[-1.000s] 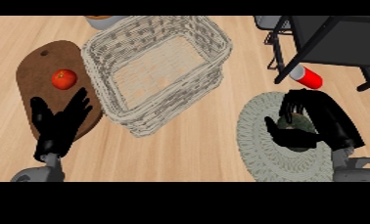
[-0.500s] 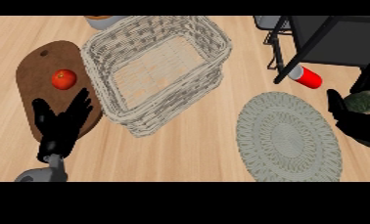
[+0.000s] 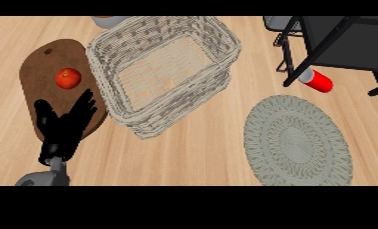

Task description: Pick the squash from the placemat and place it in the tiered shelf

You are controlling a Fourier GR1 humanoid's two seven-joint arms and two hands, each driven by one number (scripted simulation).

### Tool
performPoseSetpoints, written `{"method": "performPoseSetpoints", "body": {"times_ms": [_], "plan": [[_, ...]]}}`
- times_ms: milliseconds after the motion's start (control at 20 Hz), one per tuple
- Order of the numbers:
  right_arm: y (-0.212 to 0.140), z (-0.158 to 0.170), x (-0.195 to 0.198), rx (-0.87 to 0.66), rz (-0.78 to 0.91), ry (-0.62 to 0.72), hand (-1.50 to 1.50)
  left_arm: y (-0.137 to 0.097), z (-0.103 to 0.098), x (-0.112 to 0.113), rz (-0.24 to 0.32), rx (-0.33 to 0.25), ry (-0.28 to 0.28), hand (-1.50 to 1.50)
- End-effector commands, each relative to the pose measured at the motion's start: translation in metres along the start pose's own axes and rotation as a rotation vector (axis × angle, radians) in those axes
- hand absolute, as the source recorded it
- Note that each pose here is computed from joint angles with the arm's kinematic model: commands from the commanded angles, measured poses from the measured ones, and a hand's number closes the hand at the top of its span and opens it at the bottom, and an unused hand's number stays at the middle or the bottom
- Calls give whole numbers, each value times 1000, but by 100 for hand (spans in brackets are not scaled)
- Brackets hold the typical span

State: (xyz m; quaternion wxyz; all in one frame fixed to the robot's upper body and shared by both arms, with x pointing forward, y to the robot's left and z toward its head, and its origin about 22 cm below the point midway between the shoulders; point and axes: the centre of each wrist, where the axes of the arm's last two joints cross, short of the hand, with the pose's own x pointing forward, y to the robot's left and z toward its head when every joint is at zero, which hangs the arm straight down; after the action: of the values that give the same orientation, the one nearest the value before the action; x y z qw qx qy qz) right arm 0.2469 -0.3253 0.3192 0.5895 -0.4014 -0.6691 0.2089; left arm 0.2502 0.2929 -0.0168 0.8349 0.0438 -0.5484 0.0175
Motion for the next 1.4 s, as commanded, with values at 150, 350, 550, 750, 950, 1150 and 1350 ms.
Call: {"method": "performPoseSetpoints", "body": {"times_ms": [150, 350, 550, 750, 950, 1150, 1350], "plan": [[-43, -56, -1, -85, -41, 49, 150, -9, -2, -21, 2, -19, 36, 0], [-27, -72, -16, -67, 13, 45, 150, -10, -5, -17, -5, 2, 46, 0], [-58, -102, -25, -17, 3, 56, 150, -8, -1, 4, 4, -31, 40, 0], [-55, -119, -28, 41, 53, 34, 150, -14, 4, -4, 8, -23, 32, 0], [-12, -138, -47, 28, 88, 5, 150, -14, -10, 4, 2, -32, 39, 0], [-24, -147, -64, 9, 117, 35, 150, -6, -9, -13, 5, -20, 58, 0], [-2, -157, -62, 10, 77, 21, 150, -1, -6, -13, -10, -11, 50, 0]]}}
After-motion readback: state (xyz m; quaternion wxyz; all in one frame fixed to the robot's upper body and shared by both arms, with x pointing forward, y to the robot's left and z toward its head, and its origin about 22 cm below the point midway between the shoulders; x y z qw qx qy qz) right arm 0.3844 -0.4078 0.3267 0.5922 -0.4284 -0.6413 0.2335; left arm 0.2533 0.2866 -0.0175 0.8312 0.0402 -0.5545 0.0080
